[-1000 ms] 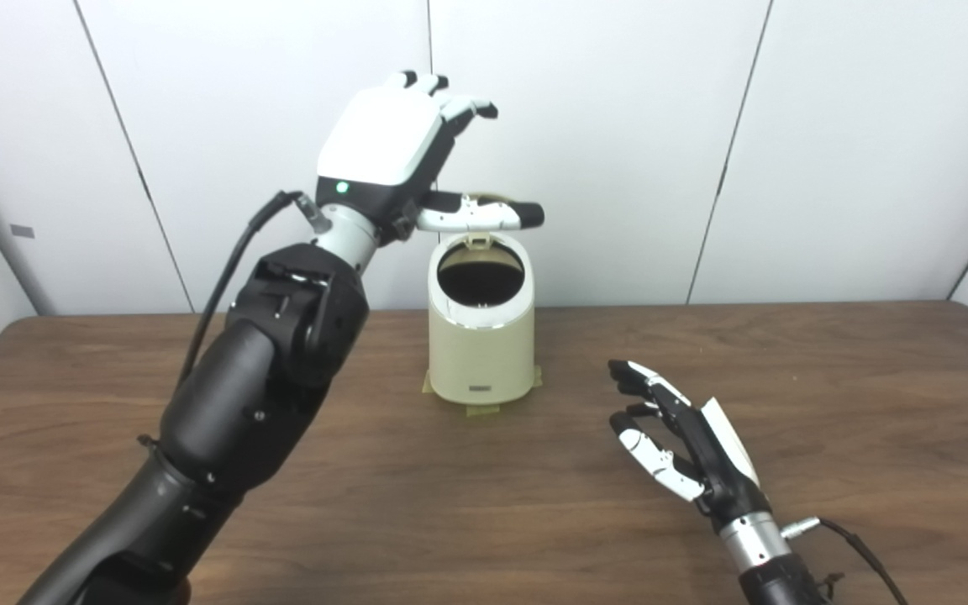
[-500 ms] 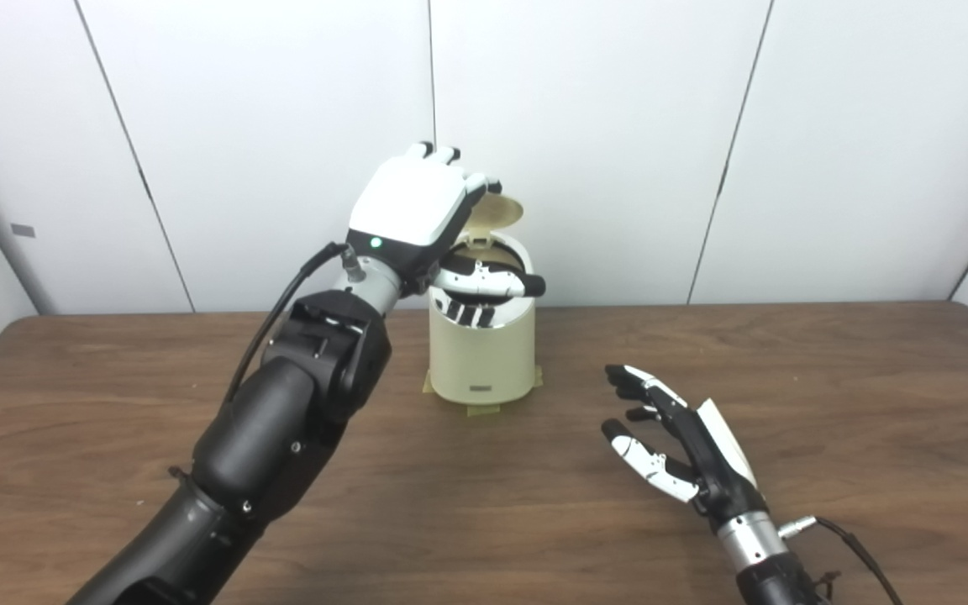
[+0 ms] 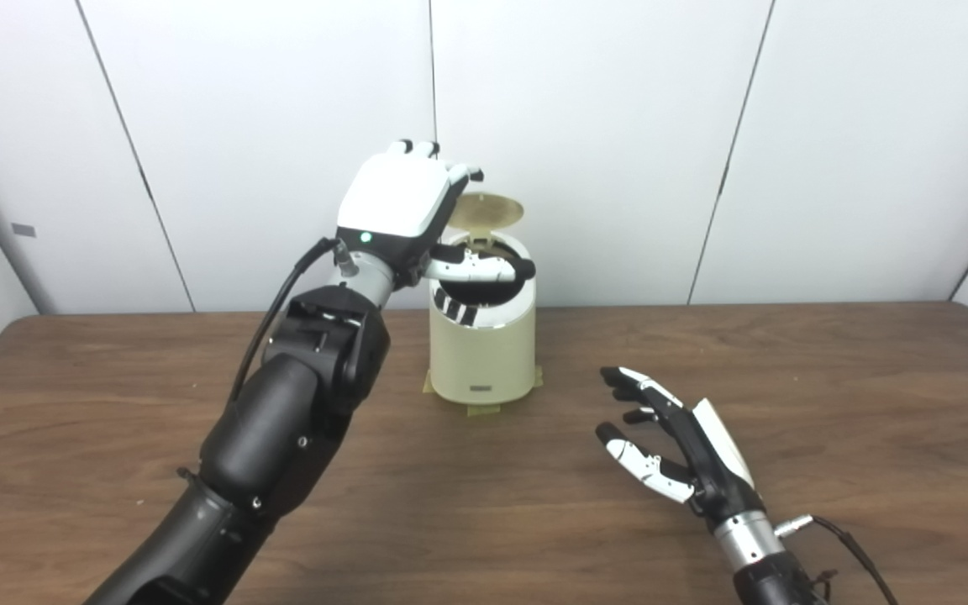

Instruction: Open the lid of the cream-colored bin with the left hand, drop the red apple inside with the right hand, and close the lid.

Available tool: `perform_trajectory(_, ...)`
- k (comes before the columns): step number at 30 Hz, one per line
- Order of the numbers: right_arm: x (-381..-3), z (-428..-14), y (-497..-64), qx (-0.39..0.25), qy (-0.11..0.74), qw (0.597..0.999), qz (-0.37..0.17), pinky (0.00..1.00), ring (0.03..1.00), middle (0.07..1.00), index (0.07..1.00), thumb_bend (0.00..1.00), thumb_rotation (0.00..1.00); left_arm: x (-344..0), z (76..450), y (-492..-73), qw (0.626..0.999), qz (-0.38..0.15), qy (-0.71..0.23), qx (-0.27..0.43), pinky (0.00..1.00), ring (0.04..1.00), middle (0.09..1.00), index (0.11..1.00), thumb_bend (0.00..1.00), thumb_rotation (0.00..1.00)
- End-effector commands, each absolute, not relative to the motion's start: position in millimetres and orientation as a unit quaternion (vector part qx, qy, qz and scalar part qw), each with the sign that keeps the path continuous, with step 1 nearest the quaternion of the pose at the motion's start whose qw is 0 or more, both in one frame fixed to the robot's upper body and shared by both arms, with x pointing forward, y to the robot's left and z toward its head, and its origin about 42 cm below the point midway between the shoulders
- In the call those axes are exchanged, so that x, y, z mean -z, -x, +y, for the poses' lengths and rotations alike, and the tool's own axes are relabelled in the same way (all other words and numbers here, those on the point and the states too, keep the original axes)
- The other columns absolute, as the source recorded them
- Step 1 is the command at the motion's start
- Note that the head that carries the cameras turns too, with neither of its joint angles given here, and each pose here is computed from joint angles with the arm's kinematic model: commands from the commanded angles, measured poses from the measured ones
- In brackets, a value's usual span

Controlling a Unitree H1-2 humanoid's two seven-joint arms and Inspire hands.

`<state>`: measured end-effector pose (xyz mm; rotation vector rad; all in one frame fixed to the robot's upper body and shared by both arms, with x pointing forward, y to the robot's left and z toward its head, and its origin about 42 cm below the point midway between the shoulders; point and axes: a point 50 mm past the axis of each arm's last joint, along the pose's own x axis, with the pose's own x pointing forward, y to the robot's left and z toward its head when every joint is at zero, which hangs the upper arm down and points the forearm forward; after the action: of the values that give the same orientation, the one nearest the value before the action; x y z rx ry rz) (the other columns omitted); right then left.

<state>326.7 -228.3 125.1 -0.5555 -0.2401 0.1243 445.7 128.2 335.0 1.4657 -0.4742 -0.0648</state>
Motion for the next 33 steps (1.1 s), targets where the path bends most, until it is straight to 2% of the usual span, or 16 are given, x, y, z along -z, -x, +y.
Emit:
perform_trajectory(1, -133, -226, -332, -0.059, 0.275, 0.948, -0.148, 0.69, 0.812, 0.837, 0.819, 0.15, 0.53, -366, 125, -448, 0.706, -0.249, -0.663, -0.005, 1.00, 0.977, 0.878, 0.859, 1.00, 1.00)
perform_trajectory(5, -133, -226, -332, -0.059, 0.277, 0.948, -0.146, 0.71, 0.816, 0.839, 0.821, 0.17, 0.56, -365, 125, -447, 0.709, -0.250, -0.660, -0.005, 1.00, 0.976, 0.872, 0.858, 1.00, 0.99)
perform_trajectory(11, -134, -226, -332, -0.057, 0.281, 0.948, -0.142, 0.70, 0.810, 0.837, 0.820, 0.17, 0.55, -362, 120, -449, 0.709, -0.244, -0.662, 0.002, 1.00, 0.968, 0.868, 0.852, 1.00, 0.98)
perform_trajectory(16, -134, -224, -331, -0.058, 0.283, 0.947, -0.143, 0.69, 0.805, 0.834, 0.818, 0.18, 0.49, -358, 117, -451, 0.702, -0.237, -0.671, 0.007, 1.00, 0.974, 0.858, 0.843, 1.00, 1.00)
perform_trajectory(22, -135, -223, -331, -0.060, 0.278, 0.949, -0.138, 0.70, 0.802, 0.831, 0.816, 0.18, 0.42, -353, 113, -454, 0.703, -0.236, -0.671, 0.013, 1.00, 0.965, 0.838, 0.829, 1.00, 0.96)
perform_trajectory(33, -137, -219, -329, -0.059, 0.279, 0.949, -0.133, 0.70, 0.805, 0.833, 0.816, 0.19, 0.37, -352, 105, -457, 0.691, -0.243, -0.681, 0.020, 1.00, 0.952, 0.833, 0.815, 1.00, 0.93)
